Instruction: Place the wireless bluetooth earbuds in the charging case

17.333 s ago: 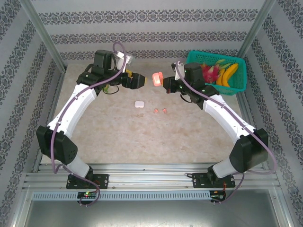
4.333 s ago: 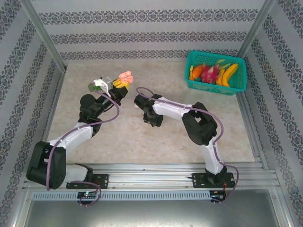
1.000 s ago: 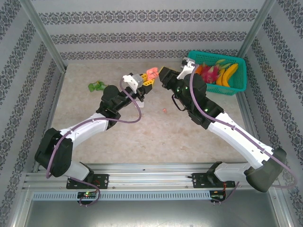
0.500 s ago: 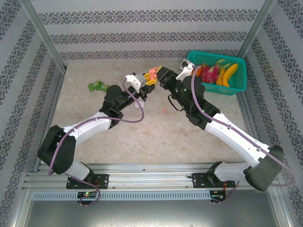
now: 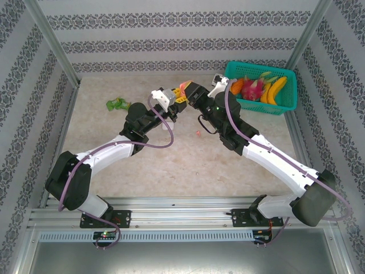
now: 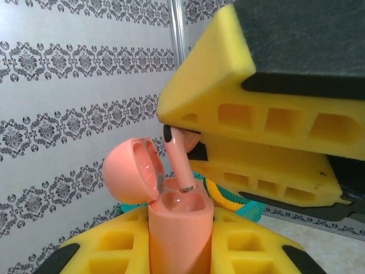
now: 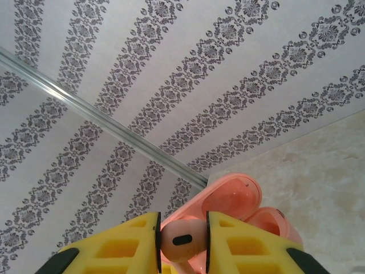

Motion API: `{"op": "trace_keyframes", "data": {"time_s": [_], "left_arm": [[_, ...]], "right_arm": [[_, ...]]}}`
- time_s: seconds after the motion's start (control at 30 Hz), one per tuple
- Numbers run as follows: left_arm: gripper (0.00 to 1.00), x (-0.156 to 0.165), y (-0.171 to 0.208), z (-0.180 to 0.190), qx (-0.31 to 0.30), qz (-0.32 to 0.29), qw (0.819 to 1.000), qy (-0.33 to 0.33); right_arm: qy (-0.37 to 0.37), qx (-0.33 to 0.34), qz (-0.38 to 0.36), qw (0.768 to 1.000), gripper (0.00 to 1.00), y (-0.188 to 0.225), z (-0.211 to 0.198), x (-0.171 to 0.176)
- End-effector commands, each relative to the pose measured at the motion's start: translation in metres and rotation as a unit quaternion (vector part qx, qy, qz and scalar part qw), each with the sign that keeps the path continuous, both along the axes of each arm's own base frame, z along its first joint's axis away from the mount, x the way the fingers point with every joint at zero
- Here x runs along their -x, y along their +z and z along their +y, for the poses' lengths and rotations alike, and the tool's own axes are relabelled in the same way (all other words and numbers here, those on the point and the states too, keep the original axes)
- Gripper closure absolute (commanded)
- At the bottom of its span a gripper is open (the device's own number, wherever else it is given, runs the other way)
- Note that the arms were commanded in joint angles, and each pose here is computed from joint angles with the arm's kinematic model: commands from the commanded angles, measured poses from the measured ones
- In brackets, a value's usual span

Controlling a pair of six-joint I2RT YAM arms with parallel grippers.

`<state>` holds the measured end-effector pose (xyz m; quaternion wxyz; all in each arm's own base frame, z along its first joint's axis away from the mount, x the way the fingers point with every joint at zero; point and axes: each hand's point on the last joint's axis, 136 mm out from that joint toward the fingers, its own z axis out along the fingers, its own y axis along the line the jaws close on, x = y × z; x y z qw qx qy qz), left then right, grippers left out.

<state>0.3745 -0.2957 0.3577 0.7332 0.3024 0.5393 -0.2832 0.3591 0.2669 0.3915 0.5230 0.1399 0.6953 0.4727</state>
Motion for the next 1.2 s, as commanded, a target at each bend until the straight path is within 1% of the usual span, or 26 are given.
{"op": "trace_keyframes", "data": {"time_s": [0.0,0.4,0.8,1.17], "left_arm": [[1.00,0.009,0.032,-0.001,0.028,-0.037,0.999,-0.008],[1.00,0.008,0.034,-0.002,0.030,-0.036,0.999,-0.007],[1.00,0.007,0.033,-0.002,0.030,-0.033,0.999,-0.005],[1.00,0.007,0.035,-0.001,0.030,-0.035,0.999,-0.003]], "right_arm": [[0.011,-0.013,0.000,1.000,0.77,0.000,0.008,0.000],[0.018,-0.002,0.016,1.000,0.77,-0.021,0.013,0.001],[0.034,0.020,0.025,0.999,0.78,-0.038,0.025,0.010],[0.026,0.039,0.040,0.998,0.78,-0.053,0.021,0.013]]}}
